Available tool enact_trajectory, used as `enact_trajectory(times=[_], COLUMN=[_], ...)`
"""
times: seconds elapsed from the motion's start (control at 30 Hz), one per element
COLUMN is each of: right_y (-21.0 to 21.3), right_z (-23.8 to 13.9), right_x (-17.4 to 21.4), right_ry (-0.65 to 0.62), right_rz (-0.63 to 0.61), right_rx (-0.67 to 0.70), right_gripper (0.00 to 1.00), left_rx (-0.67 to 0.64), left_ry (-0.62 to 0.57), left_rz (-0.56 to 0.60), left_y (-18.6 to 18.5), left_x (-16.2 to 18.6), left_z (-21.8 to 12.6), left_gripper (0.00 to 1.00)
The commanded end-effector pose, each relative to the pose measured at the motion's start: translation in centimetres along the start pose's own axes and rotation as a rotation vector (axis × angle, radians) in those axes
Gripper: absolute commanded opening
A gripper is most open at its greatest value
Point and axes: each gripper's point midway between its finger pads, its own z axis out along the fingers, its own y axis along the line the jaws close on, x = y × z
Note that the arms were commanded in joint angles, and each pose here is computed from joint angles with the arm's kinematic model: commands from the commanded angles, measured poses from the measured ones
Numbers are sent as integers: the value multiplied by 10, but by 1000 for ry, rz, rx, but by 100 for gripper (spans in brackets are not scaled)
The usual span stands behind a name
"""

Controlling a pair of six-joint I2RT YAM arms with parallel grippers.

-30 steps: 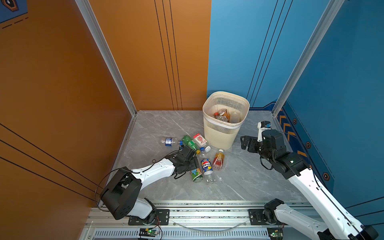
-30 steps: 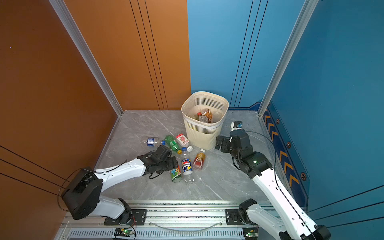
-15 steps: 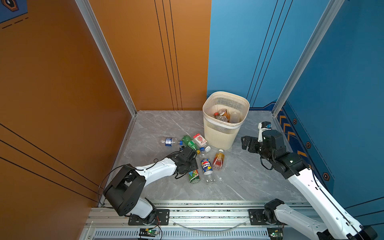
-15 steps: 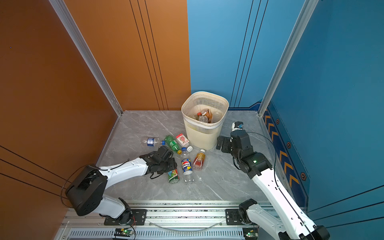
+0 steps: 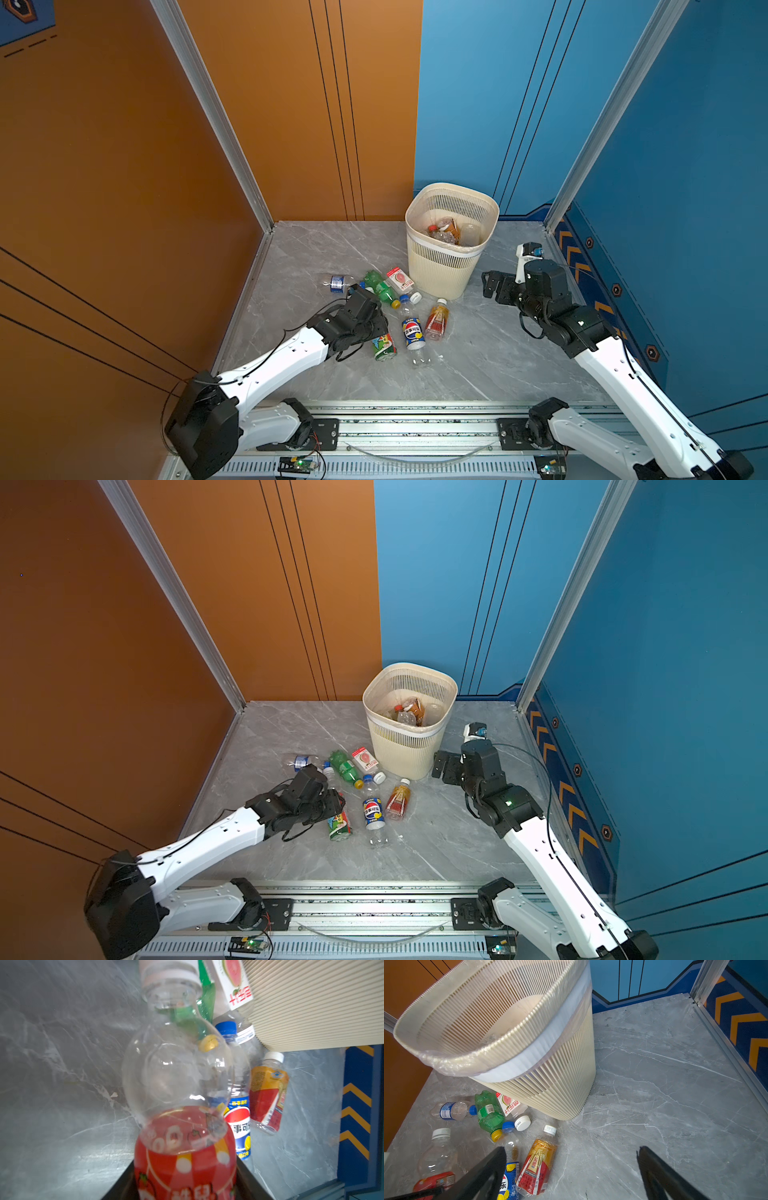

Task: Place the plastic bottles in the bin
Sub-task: 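Close the left gripper around the red Qoo bottle, then lift the Qoo bottle with the left gripper and carry it over the bin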

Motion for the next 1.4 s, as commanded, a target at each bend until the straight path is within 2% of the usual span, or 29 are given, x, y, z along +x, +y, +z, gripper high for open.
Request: enact_trajectory(times=[0.0, 0.27, 0.43, 0.6, 1.0, 1.37], right_y=[1, 1, -1, -4, -6, -9], right_z=[-1, -6, -12, -18, -22, -23], right_x=[-1, -2, -2, -3, 0, 0], right_ry=[-10, -17, -28, -38, -40, -41], right_rz=[-1, 3, 6, 11, 31, 32], right_rx=[-19, -27, -27, -22, -26, -19], right_gripper=[100, 100, 100, 100, 100, 100], left_rx=[22, 170, 235, 331, 566, 657], left_ry=[-114, -318, -387, -430, -451, -441], left_rz=[41, 159, 289, 348, 274, 156], left_y=[-12, -71, -124, -180, -278, -316], left_x=[-32, -107, -152, -186, -227, -243], left_z=[-39, -117, -141, -151, -119, -73], left_gripper=[55, 55, 55, 54, 53, 53])
